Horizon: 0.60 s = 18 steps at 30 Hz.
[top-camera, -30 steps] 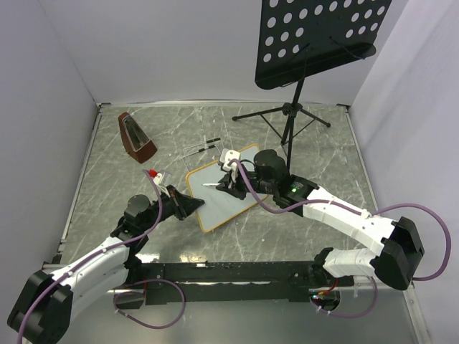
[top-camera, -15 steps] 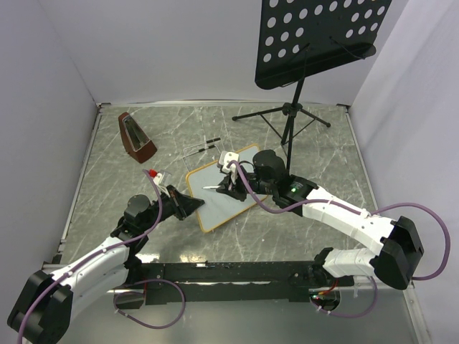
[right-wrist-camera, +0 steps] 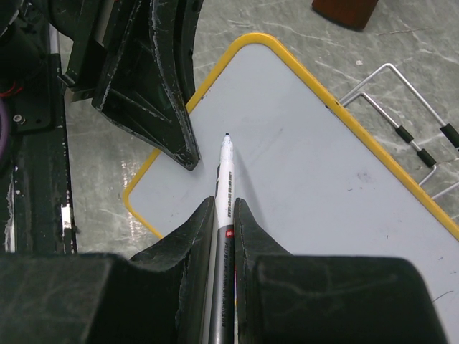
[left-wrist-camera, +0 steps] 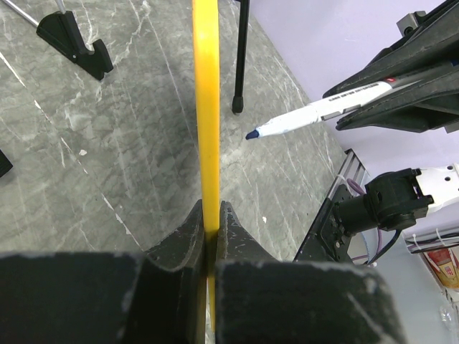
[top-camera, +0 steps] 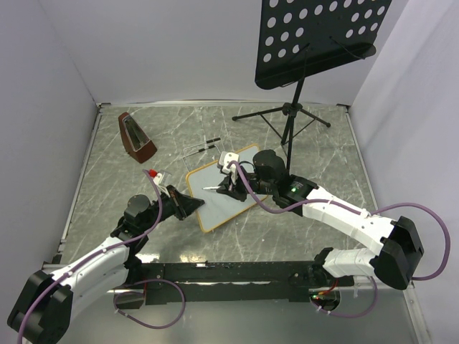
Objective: Write a sentence on the whiteboard
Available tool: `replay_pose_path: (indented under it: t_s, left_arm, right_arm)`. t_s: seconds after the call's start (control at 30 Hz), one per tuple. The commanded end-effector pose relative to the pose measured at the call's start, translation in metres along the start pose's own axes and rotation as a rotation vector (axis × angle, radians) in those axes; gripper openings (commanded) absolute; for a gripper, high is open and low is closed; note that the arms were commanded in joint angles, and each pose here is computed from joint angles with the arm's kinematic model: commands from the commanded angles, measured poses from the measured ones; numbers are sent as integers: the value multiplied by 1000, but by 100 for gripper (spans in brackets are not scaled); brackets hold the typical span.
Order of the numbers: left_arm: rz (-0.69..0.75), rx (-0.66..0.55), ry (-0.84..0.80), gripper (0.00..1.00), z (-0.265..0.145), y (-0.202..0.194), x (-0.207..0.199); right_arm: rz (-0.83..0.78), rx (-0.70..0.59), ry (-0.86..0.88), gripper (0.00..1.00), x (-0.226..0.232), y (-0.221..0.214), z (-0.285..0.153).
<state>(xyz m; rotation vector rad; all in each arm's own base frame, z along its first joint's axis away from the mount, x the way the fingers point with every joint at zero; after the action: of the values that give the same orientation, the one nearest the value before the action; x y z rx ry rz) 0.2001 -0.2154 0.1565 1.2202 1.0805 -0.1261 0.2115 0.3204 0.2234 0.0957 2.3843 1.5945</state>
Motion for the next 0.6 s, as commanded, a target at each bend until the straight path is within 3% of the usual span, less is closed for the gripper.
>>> replay_pose_path:
  t_s: [0.0, 0.57]
  left_arm:
    - [74, -109, -136, 1, 0, 29, -33]
    - [64, -109, -137, 1, 0, 28, -33]
  right_arm:
    - [-42, -55, 8, 0, -5, 22, -4]
    - [-63, -60, 11, 0, -8, 26, -6]
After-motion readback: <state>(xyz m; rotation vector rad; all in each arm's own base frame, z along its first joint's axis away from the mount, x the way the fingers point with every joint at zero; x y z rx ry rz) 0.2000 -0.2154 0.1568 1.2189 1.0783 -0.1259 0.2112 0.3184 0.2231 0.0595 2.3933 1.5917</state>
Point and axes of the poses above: each gripper's point midway between its finger pads, its own z axis out along the fingers, its own x axis along the line the jaws close on, y = z × x, the point moved 1 cm from there along -z, back along the fingers, and after that the axes turned 6 degrees about -z, right-handed, at the moved point
